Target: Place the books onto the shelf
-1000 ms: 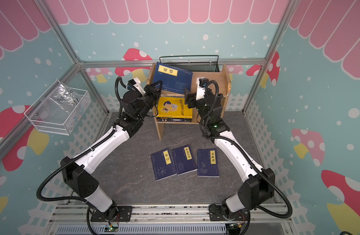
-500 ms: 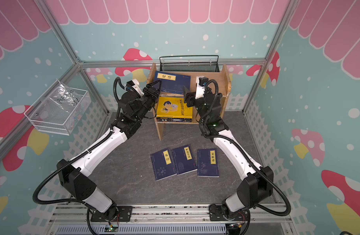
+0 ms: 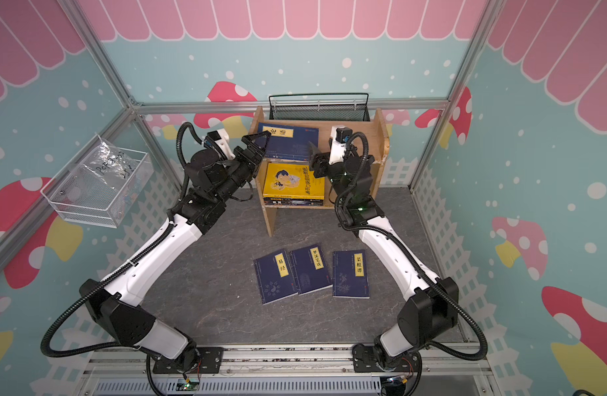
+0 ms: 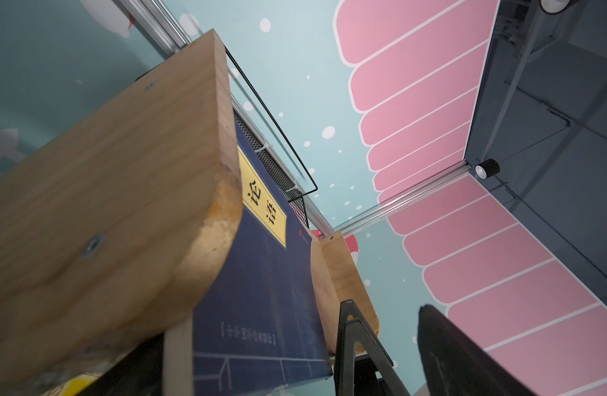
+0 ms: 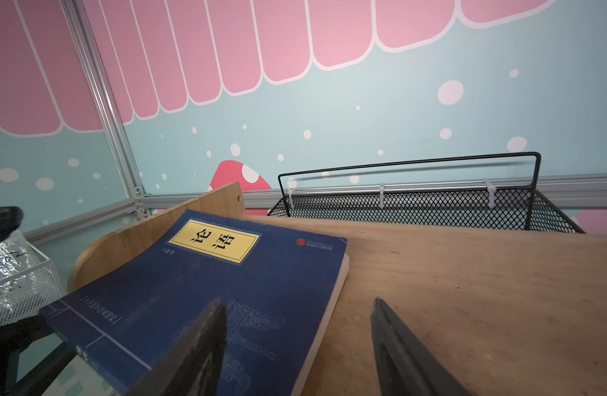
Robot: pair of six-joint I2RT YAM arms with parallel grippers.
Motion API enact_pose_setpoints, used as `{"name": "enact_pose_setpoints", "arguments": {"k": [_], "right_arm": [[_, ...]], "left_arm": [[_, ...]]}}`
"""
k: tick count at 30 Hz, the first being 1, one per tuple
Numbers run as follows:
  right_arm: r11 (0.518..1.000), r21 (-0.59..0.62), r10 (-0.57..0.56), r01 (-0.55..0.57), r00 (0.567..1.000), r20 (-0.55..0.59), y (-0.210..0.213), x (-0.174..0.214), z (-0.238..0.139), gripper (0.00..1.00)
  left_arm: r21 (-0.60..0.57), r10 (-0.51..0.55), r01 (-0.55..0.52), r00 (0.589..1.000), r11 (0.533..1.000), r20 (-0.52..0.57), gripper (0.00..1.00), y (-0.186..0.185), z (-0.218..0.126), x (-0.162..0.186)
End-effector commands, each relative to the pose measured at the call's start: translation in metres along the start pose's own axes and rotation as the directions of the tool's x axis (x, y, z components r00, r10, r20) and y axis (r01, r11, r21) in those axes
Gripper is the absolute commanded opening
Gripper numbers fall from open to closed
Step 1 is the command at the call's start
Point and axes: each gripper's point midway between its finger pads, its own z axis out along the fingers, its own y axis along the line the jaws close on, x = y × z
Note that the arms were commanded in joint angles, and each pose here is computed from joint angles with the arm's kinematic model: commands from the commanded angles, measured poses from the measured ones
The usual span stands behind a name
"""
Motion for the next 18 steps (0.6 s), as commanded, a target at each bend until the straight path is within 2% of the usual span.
{"name": "enact_pose_setpoints", "arguments": {"k": [1,7,9,13,16,18], "right_arm": [[1.0,-0.008,0.015,-0.015,0.997,-0.077,0.001,0.028,0.009,0.68],[1.0,-0.015,0.019,-0.02,0.996,-0.091,0.001,0.032,0.009,0.67],[1.0,-0.013,0.016,-0.017,0.995,-0.095,0.001,0.033,0.009,0.67],[1.0,-0.01,0.016,-0.017,0.995,-0.097,0.001,0.034,0.009,0.67],[1.0,-0.008,0.017,-0.018,0.995,-0.103,0.0,0.037,0.009,0.67],[1.0,-0.016,0.013,-0.015,0.995,-0.102,0.001,0.035,0.009,0.67]], "left_arm": [[-0.18,0.091,-0.093,0.996,0.979,-0.019,1.0,0.045,-0.003,-0.005],[-0.231,0.281,-0.293,0.956,0.928,-0.087,1.0,0.035,-0.023,-0.029],[-0.262,0.332,-0.345,0.939,0.902,-0.094,1.0,0.038,-0.035,-0.049],[-0.312,0.403,-0.426,0.905,0.849,-0.139,1.0,0.049,-0.054,-0.065],[-0.227,0.483,-0.532,0.843,0.816,-0.238,0.99,0.049,-0.056,-0.05],[-0.067,0.558,-0.6,0.774,0.797,-0.298,0.98,0.04,-0.054,-0.028]]}}
